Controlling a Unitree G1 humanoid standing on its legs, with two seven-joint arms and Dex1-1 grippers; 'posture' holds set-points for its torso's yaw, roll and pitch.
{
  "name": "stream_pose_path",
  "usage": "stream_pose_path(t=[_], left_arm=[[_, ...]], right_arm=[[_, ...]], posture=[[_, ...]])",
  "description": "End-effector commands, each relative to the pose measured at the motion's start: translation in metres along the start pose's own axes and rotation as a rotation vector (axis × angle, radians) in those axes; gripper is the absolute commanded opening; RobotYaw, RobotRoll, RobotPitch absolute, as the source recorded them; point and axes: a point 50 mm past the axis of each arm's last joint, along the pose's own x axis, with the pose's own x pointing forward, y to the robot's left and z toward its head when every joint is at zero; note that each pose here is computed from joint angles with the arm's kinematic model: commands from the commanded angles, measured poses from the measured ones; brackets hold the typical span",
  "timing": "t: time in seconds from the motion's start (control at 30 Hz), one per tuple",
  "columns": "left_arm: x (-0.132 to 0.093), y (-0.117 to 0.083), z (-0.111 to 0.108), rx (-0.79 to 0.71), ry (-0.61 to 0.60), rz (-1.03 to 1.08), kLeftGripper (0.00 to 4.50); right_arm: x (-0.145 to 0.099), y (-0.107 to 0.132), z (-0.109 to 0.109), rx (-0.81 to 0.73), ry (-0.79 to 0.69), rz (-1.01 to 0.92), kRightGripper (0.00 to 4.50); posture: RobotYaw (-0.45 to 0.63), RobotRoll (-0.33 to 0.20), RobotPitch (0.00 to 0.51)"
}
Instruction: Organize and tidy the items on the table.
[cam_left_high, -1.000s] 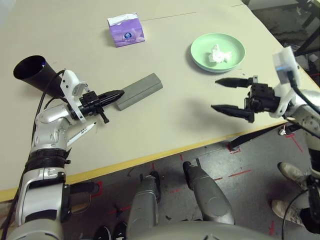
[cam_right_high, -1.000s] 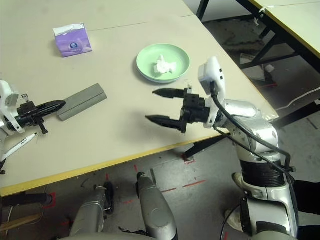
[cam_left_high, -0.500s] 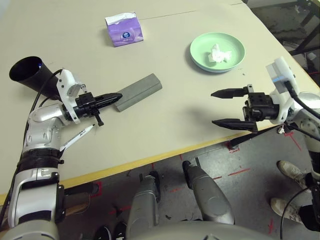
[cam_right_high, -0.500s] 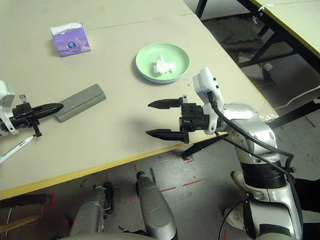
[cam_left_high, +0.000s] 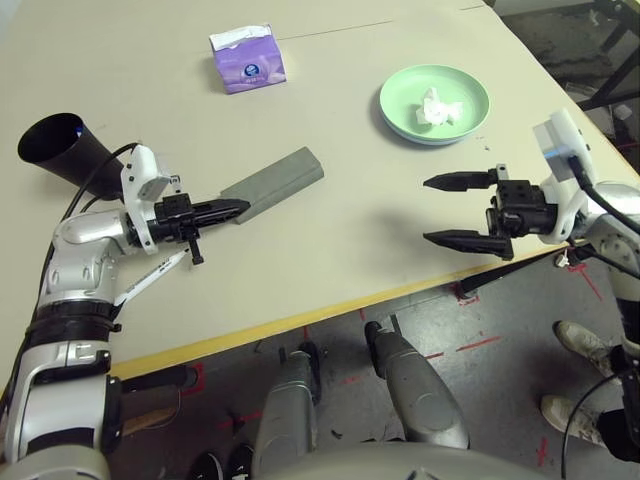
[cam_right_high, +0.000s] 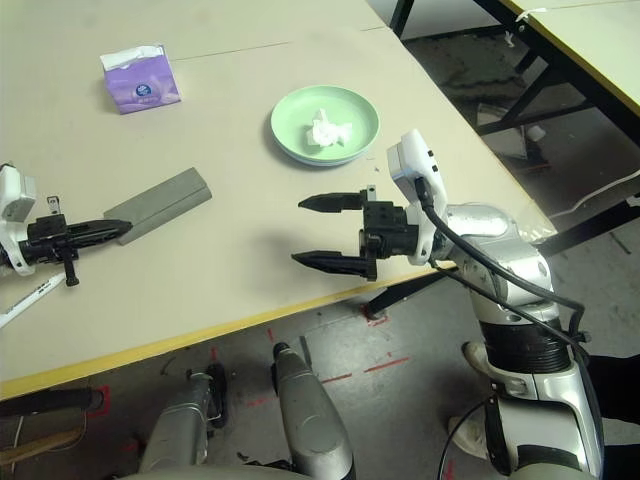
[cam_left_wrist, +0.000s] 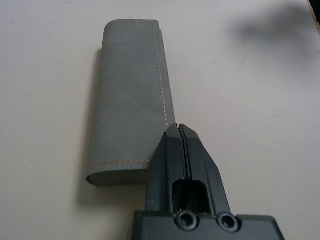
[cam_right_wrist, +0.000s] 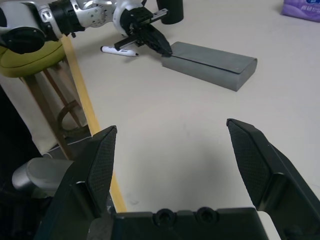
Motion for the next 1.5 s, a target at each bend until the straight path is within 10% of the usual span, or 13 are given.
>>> stream_pose_path(t=[0.03,0.67,1.13,1.5], left_arm=[[-0.004,-0.002,-0.004,-0.014,0.028,0.003,0.02],[-0.023,-0.009,0.001,-0.201,0.015,-0.027,0.03],[-0.035,-0.025,0.005,-0.407,-0.012,-0.137,4.37],[-0.074,-0.046,0.015,-0.699,0.055,-0.227,4.46]], right_arm=[[0.003,0.002,0.002,-0.006,-0.012,0.012,4.50],[0.009,-0.003,0.001,-0.023,-0.027,0.034,4.50],[0.009,-0.005,0.002,-0.027,-0.031,0.030,4.50],[0.012,-0.015,0.003,-0.044,-0.049,0.035,4.50]], posture=[[-0.33,0.000,0.286],[-0.31,0.000,0.267],[-0.30,0.000,0.268],[-0.26,0.000,0.268]])
